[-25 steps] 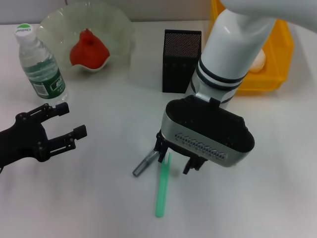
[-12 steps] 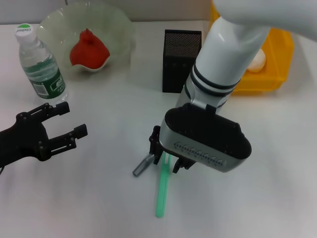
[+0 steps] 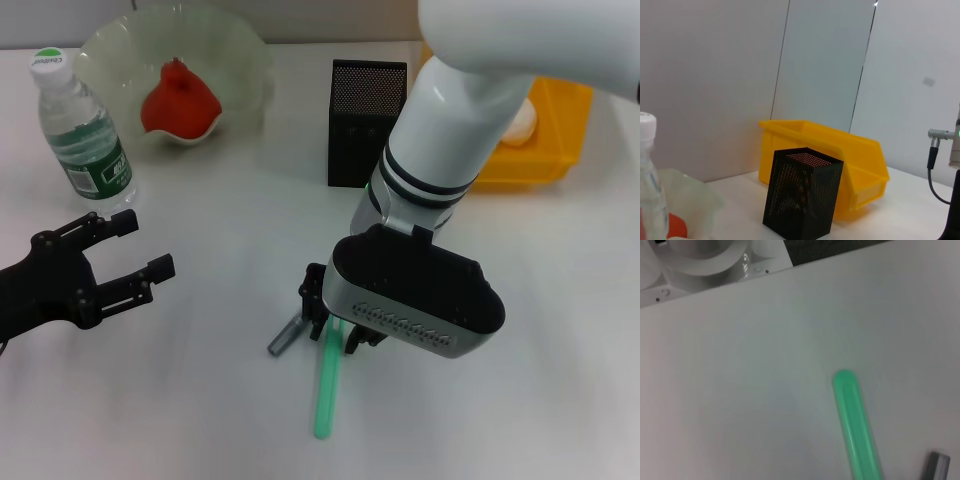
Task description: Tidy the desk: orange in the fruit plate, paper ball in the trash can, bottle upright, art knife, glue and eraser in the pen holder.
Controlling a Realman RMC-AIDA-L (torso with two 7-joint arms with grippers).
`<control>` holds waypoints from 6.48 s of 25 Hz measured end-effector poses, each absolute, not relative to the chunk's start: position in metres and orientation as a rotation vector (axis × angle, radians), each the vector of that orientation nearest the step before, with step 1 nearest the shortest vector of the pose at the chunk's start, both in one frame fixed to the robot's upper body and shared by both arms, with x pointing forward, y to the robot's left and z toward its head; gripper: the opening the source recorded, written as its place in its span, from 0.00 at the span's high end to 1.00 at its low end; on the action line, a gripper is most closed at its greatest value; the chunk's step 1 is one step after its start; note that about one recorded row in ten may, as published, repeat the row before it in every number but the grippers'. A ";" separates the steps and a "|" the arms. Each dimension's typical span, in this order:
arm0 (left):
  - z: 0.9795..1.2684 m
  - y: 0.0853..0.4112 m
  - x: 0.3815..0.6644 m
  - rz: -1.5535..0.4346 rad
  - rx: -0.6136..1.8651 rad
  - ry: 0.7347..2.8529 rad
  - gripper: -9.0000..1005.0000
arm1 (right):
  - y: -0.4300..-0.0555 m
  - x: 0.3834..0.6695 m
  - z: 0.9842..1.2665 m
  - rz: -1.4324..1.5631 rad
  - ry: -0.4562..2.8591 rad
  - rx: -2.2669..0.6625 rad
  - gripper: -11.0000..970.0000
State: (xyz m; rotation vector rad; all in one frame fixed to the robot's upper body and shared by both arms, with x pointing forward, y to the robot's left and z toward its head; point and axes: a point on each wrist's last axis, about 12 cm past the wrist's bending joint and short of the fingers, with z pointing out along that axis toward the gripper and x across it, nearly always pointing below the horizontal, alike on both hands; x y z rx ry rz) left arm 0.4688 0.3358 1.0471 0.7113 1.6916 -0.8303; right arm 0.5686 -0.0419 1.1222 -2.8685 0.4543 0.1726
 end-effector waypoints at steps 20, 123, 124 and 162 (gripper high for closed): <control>1.047 0.336 0.469 -0.825 0.708 1.692 0.20 | -0.043 0.570 1.119 0.169 0.423 -2.875 0.73; 1.063 0.317 0.460 -1.058 0.805 1.538 0.20 | -0.230 0.539 1.074 0.276 0.967 -1.270 0.81; 1.061 0.315 0.460 -1.063 0.826 1.544 0.20 | -0.230 0.540 1.074 0.242 0.943 -1.287 0.81; 1.049 0.299 0.455 -0.963 0.917 1.479 0.20 | -0.238 0.565 1.070 -1.256 0.049 -1.603 0.80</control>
